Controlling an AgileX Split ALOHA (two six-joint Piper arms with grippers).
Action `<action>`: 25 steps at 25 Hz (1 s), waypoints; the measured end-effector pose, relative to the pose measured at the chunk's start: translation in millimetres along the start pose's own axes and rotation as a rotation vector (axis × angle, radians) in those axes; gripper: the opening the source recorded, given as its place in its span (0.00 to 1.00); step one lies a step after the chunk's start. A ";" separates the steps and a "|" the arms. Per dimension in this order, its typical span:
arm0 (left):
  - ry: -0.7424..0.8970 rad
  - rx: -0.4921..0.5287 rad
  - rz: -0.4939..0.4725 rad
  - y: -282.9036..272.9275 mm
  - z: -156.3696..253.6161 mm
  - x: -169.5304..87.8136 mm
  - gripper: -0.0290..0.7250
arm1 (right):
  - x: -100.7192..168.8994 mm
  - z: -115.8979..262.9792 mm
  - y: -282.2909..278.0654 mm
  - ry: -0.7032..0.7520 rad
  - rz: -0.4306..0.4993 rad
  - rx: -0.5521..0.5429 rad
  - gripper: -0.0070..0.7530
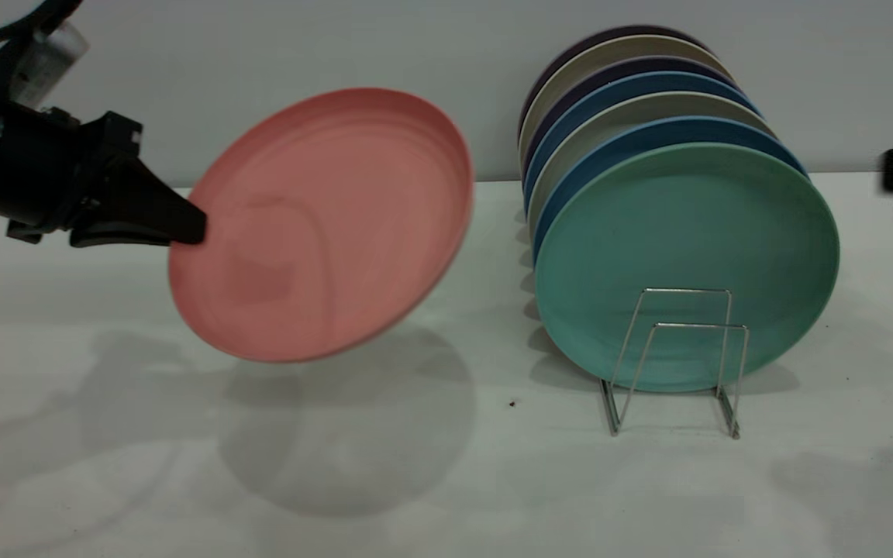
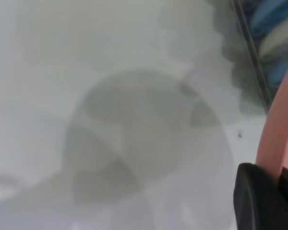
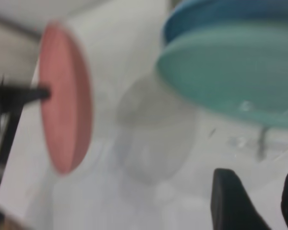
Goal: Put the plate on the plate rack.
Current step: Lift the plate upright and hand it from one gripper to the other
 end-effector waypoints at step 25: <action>0.206 0.191 0.063 62.8 61.2 -96.6 0.06 | 47.8 18.8 40.6 -0.131 -0.036 0.117 0.60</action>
Point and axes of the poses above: a point on each arm's last joint axis where the gripper is mounted, y pointing out along that axis toward the gripper, x along the wrist's bending axis when the last joint is at zero, z = x × y, the point moved 4 cm from there along y, pointing out along that axis toward the gripper, and after that the axes turned 11 degrees about -y, right-handed, at the moved point
